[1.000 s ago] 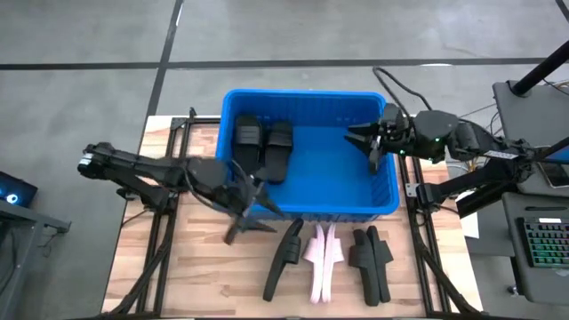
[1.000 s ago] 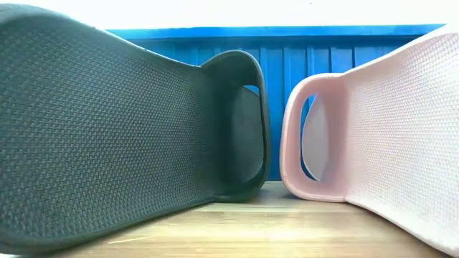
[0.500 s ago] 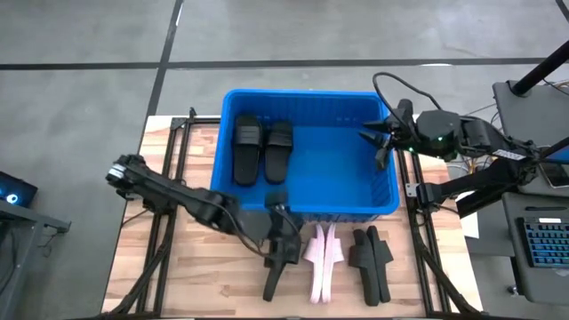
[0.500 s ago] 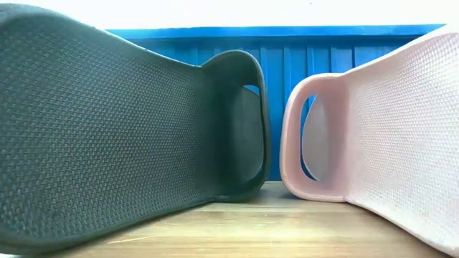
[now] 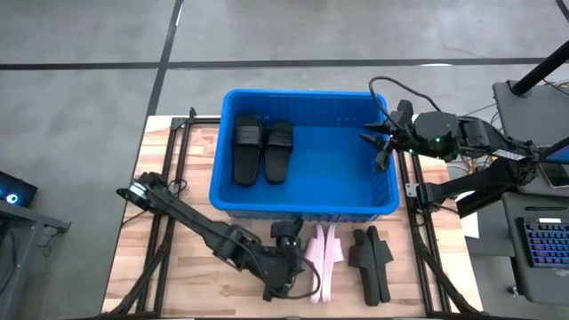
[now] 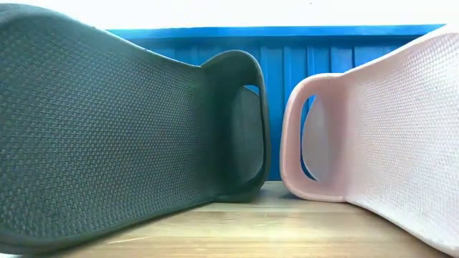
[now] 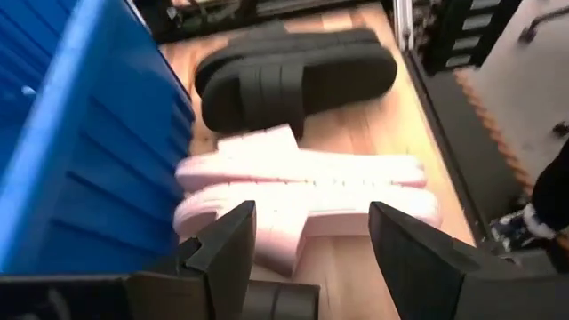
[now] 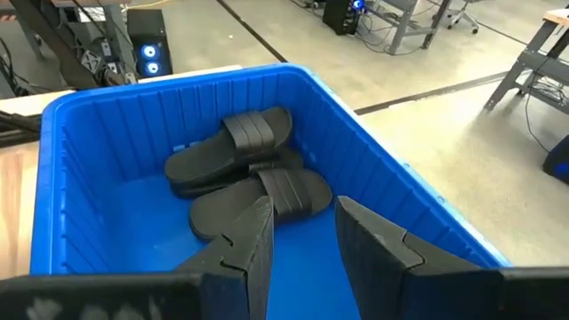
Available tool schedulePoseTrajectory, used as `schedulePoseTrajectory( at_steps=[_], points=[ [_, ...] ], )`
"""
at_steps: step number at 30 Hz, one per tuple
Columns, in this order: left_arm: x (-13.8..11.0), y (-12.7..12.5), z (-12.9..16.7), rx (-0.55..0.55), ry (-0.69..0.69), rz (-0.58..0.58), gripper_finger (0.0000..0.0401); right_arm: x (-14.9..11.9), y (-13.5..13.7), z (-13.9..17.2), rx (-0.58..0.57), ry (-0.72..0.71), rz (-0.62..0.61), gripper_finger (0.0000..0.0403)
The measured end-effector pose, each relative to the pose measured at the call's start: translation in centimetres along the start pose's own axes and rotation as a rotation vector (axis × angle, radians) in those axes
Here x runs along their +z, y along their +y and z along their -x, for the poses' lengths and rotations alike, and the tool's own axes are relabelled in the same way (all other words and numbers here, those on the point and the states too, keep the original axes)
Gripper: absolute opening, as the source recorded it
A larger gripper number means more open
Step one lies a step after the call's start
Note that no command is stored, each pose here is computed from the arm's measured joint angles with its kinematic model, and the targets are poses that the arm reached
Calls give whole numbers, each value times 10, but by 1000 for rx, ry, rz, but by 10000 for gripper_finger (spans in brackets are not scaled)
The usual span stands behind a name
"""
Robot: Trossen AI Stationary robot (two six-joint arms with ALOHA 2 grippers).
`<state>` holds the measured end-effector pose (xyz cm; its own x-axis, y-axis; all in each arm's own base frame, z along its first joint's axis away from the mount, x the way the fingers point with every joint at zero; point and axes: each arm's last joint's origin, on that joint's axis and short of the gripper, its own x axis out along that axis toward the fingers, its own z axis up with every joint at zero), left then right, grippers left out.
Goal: Pick and place slides into bin
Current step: Put the black slides into the blue bin
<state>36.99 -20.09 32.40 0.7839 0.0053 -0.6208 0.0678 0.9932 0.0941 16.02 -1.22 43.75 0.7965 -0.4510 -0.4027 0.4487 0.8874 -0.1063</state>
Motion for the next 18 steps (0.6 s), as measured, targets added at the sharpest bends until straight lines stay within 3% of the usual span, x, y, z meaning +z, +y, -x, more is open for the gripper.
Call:
schedulePoseTrajectory(
  at_steps=[10,18],
  points=[
    [-22,-34,-18,45,88,-132,203,-8,3,-7,-3,31,16,114],
    [-38,-53,-29,225,93,-435,203,-12,4,-11,-5,49,25,114]
  ],
)
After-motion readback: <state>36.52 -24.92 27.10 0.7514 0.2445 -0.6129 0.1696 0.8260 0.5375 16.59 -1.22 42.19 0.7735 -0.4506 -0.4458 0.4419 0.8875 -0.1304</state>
